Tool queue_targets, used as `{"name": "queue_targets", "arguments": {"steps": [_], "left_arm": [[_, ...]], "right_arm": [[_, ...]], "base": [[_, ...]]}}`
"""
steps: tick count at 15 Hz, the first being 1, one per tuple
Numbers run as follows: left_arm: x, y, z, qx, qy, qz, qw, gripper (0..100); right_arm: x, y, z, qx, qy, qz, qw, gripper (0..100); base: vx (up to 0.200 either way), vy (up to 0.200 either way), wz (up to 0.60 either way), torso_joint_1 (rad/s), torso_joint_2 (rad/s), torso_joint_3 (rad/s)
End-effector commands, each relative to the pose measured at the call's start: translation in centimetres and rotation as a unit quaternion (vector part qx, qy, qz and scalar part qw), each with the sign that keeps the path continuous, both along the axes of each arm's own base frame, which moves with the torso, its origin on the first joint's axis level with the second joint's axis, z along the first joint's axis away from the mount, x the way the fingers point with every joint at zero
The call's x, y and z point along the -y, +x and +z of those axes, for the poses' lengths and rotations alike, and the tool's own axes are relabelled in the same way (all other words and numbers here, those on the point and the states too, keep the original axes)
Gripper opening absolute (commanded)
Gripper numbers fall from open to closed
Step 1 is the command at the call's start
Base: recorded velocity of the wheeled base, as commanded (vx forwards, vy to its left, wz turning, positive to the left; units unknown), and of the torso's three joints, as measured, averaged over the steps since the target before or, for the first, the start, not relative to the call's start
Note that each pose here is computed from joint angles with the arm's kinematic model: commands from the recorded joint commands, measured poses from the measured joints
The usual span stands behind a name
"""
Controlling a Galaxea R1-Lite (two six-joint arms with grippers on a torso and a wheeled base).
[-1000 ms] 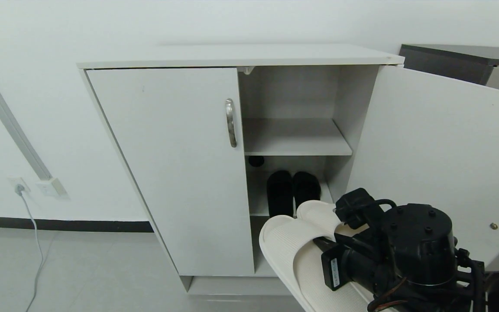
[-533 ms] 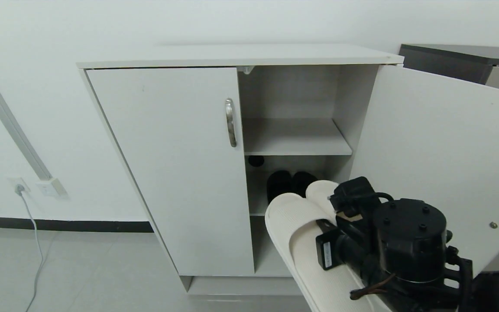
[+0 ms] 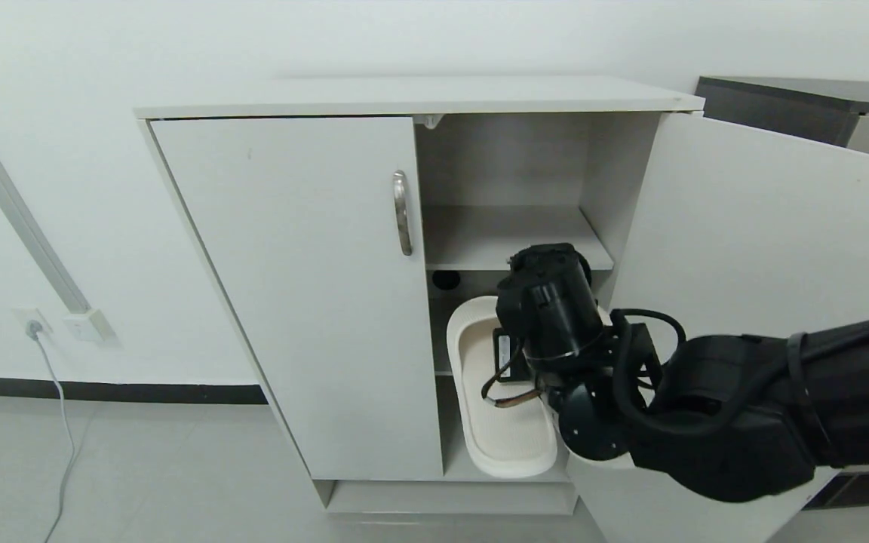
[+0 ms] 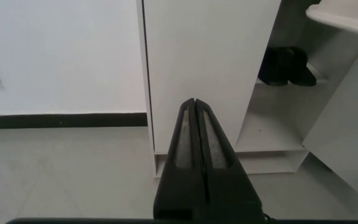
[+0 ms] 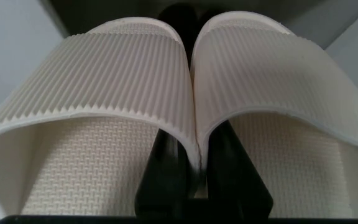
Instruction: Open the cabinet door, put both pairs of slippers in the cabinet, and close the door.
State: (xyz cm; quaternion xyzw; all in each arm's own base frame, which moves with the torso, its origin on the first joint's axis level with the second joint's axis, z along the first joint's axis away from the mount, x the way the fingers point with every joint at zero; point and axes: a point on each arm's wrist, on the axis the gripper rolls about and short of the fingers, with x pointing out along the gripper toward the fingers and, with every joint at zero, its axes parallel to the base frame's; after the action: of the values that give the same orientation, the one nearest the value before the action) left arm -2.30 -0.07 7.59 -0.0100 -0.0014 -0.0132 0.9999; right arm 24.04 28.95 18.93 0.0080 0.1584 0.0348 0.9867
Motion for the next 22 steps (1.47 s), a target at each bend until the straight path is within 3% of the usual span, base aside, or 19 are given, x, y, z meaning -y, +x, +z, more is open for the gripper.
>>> {"name": "queue_targets", "arguments": {"steps": [1,13,22], "left_arm": [[0.0,0.0,0.0,-0.001,-0.001,0.000,1.0000,0],[0.0,0.0,0.0,-0.001,0.000,0.000,1.0000,0],[0.0,0.0,0.0,-0.001,0.000,-0.001,1.0000,0]], "right_arm": [[-0.5,1.3,1.4,0.011,0.011,-0.017,1.000,0],[-0.1,1.3,2.5,0.036,-0.006,-0.010,0.999,0],[-0.2,1.2,3.1,0.054,-0.006,-0.002,0.999,0]], "base": [[0.000,0.000,0.00,0.000,0.00,0.000],[0.000,0.000,0.00,0.000,0.00,0.000],[0.200,0.000,0.00,0.002,0.00,0.003]]}}
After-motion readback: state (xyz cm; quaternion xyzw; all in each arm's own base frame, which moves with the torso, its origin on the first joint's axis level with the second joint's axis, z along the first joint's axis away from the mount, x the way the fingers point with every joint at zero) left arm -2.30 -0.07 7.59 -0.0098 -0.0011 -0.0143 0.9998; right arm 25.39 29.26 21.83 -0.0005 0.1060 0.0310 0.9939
